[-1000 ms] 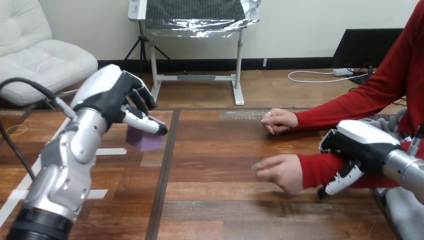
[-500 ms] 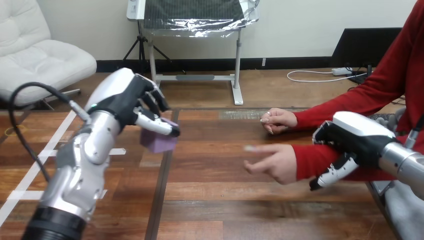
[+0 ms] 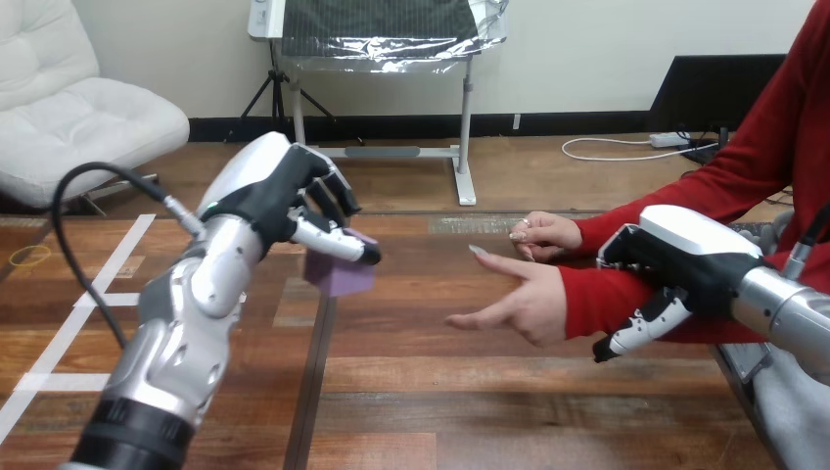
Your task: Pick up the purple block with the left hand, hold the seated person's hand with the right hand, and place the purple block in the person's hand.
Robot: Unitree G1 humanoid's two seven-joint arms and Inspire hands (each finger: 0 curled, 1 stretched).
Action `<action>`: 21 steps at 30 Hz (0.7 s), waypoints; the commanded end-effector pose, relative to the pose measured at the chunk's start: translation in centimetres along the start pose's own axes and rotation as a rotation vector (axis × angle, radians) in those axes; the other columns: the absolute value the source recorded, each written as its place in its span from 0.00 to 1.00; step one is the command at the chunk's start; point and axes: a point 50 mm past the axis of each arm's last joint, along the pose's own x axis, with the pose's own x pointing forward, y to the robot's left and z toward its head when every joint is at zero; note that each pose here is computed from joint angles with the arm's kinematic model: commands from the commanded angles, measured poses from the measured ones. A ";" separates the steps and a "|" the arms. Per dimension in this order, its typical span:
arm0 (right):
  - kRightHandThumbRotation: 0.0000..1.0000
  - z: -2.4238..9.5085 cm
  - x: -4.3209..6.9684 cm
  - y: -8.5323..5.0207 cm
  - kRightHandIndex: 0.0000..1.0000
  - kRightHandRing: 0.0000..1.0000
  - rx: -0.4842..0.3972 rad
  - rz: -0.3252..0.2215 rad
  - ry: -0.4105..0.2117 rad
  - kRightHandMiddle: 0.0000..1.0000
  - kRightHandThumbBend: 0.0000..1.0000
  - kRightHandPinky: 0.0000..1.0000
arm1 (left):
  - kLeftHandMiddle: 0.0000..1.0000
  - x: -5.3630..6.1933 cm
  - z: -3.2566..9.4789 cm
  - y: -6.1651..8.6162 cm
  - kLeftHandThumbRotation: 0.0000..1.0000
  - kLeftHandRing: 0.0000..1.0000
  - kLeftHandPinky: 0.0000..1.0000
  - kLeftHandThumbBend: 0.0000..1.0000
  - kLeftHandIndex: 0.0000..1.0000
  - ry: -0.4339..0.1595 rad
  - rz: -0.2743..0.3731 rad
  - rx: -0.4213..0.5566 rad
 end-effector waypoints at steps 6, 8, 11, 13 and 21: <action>0.24 2.9 1.4 -1.9 0.33 0.28 0.036 -0.080 -0.111 0.32 0.90 0.28 | 0.45 1.4 3.9 1.9 0.00 0.39 0.34 0.81 0.44 -0.117 0.069 0.006; 0.25 3.0 1.5 -1.9 0.33 0.29 0.036 -0.077 -0.113 0.33 0.90 0.28 | 0.45 1.5 4.0 1.9 0.00 0.39 0.34 0.81 0.43 -0.121 0.065 0.002; 0.26 3.2 1.6 -1.9 0.34 0.29 0.054 -0.084 -0.121 0.32 0.90 0.28 | 0.45 1.7 4.2 1.7 0.00 0.40 0.34 0.81 0.43 -0.128 0.061 0.003; 0.26 3.4 1.6 -1.9 0.34 0.29 0.061 -0.084 -0.126 0.32 0.90 0.28 | 0.45 1.9 4.4 1.5 0.00 0.40 0.34 0.81 0.43 -0.135 0.059 0.002; 0.23 4.1 1.9 -2.0 0.34 0.28 0.068 -0.086 -0.144 0.33 0.89 0.27 | 0.45 2.4 5.2 1.0 0.00 0.40 0.35 0.81 0.43 -0.153 0.047 -0.001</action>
